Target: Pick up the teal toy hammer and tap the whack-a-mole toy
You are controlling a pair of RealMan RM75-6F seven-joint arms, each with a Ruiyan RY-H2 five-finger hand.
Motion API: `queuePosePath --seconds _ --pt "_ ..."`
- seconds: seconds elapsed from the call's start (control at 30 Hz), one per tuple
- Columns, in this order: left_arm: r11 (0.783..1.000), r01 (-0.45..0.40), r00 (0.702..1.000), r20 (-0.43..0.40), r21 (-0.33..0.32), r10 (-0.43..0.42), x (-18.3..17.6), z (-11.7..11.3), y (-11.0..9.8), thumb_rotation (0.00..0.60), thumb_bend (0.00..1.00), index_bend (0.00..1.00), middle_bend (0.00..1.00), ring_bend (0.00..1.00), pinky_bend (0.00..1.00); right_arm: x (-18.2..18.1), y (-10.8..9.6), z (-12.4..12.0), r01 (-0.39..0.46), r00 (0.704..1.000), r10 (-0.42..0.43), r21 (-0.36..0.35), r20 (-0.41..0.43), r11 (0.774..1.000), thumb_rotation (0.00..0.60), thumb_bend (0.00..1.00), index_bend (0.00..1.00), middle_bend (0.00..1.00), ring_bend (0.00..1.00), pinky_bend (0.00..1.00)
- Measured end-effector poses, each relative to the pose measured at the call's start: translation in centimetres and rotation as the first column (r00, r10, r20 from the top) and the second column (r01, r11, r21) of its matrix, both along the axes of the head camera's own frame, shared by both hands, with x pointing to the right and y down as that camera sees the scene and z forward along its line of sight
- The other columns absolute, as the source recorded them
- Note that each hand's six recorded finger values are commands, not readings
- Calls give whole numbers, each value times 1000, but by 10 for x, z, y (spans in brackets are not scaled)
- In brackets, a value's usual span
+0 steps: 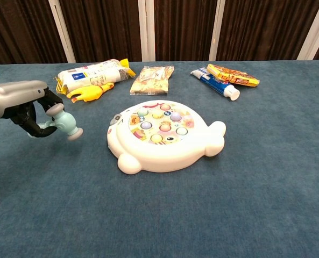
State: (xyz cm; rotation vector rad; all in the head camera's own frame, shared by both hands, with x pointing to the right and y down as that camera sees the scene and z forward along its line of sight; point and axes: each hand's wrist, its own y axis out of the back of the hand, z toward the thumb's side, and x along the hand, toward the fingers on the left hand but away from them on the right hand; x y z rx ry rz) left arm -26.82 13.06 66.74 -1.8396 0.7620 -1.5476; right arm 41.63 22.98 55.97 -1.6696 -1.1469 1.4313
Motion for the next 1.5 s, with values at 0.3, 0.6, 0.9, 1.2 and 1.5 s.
queuePosePath --seconds 0.3,0.6,0.9,1.2,1.5 --pt "998 -29 999 -22 47 30 17 -19 -21 600 681 598 440 293 423 1 -1 0 -11 1000 11 -2 2 1000 600 239 0 0 0 0" --pt "994 -54 998 -15 92 56 39 -42 -51 600 686 592 441 292 423 1 -1 2 -16 1000 16 -9 10 1000 600 238 0 0 0 0" --pt "994 -70 997 -7 79 71 82 -53 -75 600 686 592 444 293 423 2 -1 3 -29 999 30 -19 19 999 600 238 0 0 0 0" --pt "992 -108 994 29 67 106 123 -44 -85 600 687 597 451 299 424 4 -2 5 -45 999 46 -31 28 998 600 238 0 0 0 0" --pt "991 -123 990 73 54 119 137 -29 -88 600 687 598 453 300 424 6 -3 6 -61 997 63 -43 35 997 600 238 0 0 0 0"
